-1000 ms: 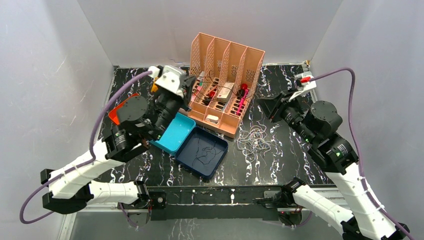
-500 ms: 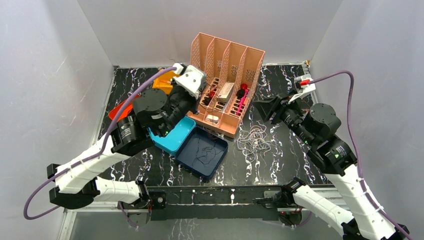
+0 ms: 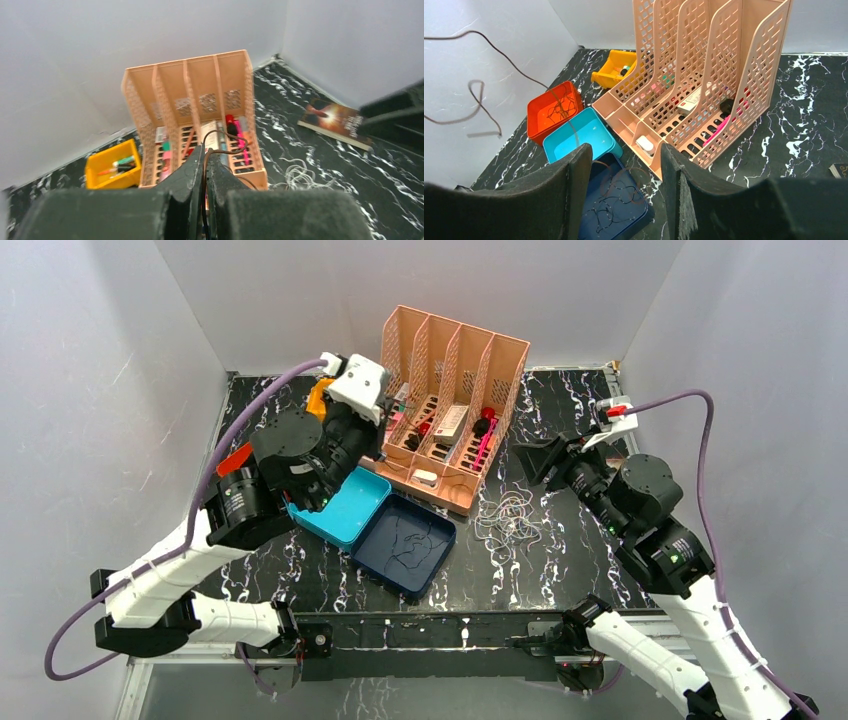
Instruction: Untangle the cables
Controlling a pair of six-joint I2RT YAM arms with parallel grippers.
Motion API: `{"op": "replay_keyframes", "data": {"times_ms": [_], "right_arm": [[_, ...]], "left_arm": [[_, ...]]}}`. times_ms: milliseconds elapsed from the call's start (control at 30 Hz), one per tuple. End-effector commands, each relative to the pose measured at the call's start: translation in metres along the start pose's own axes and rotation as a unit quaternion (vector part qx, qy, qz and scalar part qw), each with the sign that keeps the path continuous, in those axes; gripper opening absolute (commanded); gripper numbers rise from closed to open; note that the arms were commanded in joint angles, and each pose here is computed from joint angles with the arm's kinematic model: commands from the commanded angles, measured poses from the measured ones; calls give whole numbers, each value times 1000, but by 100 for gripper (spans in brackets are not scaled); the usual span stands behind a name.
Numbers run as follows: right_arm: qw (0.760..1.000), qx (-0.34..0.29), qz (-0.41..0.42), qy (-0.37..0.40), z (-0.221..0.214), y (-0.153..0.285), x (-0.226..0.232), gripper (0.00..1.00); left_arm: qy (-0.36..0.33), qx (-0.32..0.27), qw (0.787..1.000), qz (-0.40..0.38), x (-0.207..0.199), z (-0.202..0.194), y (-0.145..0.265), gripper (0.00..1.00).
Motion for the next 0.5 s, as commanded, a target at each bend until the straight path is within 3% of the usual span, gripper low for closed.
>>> {"op": "replay_keyframes", "data": {"times_ms": [0, 200, 467], "right_arm": [[1000, -22, 5, -9, 9, -3, 4, 61], [1000, -21, 3, -17, 6, -3, 2, 61], [1000, -13, 3, -21, 2, -5, 2, 61]], "left_arm": [[9, -14, 994, 111, 42, 28, 8, 0], [-49, -16, 983, 174, 63, 45, -7, 0], [-30, 79, 980, 182, 115, -10, -57, 0]]}}
Point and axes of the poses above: each gripper's point midway between its finger pads, its own y axis back along the fingers, its own x axis along the line the jaws close on, z = x × y, the point moved 3 cm from there along y, back along the fingers, and after that the axes turned 6 degrees about -y, right-handed, at the moved point
